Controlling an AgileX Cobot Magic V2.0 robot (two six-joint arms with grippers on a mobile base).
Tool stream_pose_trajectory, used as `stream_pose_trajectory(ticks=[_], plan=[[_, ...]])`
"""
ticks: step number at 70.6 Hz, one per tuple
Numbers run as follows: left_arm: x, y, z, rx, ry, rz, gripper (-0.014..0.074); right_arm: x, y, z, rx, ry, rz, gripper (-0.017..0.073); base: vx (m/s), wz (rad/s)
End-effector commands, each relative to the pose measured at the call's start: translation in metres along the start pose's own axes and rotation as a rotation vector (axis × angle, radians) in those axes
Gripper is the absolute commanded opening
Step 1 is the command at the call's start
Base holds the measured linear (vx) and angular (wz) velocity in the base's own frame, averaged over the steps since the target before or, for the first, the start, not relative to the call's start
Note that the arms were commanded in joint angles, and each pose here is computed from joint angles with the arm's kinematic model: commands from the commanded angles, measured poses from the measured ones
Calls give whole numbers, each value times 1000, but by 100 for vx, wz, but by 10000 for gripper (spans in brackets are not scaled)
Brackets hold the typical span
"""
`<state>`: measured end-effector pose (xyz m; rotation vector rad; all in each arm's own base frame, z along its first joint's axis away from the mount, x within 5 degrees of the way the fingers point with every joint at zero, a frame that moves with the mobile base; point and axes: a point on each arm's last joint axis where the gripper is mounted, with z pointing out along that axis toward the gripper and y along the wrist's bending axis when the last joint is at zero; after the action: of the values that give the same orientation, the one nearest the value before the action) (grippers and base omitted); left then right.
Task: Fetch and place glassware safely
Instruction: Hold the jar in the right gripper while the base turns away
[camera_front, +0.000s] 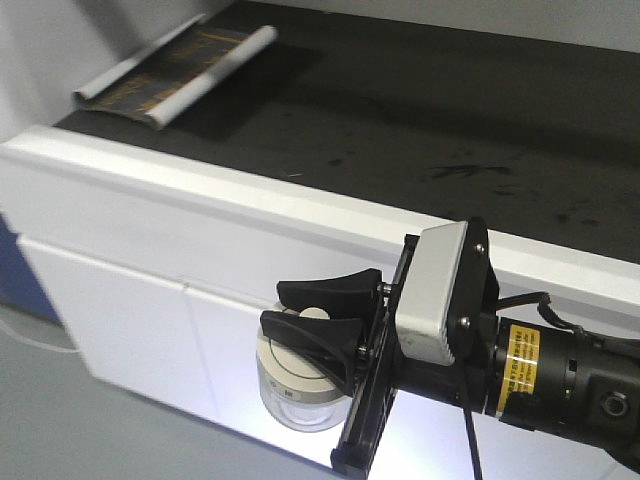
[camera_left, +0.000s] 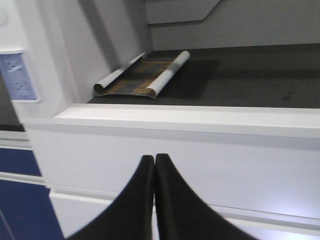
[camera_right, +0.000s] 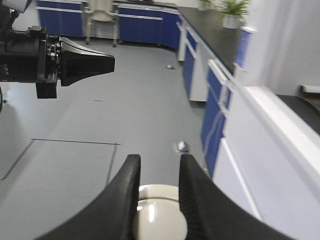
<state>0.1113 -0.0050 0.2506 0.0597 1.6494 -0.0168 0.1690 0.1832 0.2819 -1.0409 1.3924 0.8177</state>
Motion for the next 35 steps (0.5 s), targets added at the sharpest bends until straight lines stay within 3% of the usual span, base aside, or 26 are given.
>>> stream_pose_trajectory(ticks=[1, 35], plan=[[-16, -1, 0, 8, -96, -13, -7, -22, 1, -3, -18, -118, -4, -3, -10, 58], [-16, -1, 0, 8, -96, -13, -7, -22, 1, -3, -18, -117, -4, -3, -11, 65]])
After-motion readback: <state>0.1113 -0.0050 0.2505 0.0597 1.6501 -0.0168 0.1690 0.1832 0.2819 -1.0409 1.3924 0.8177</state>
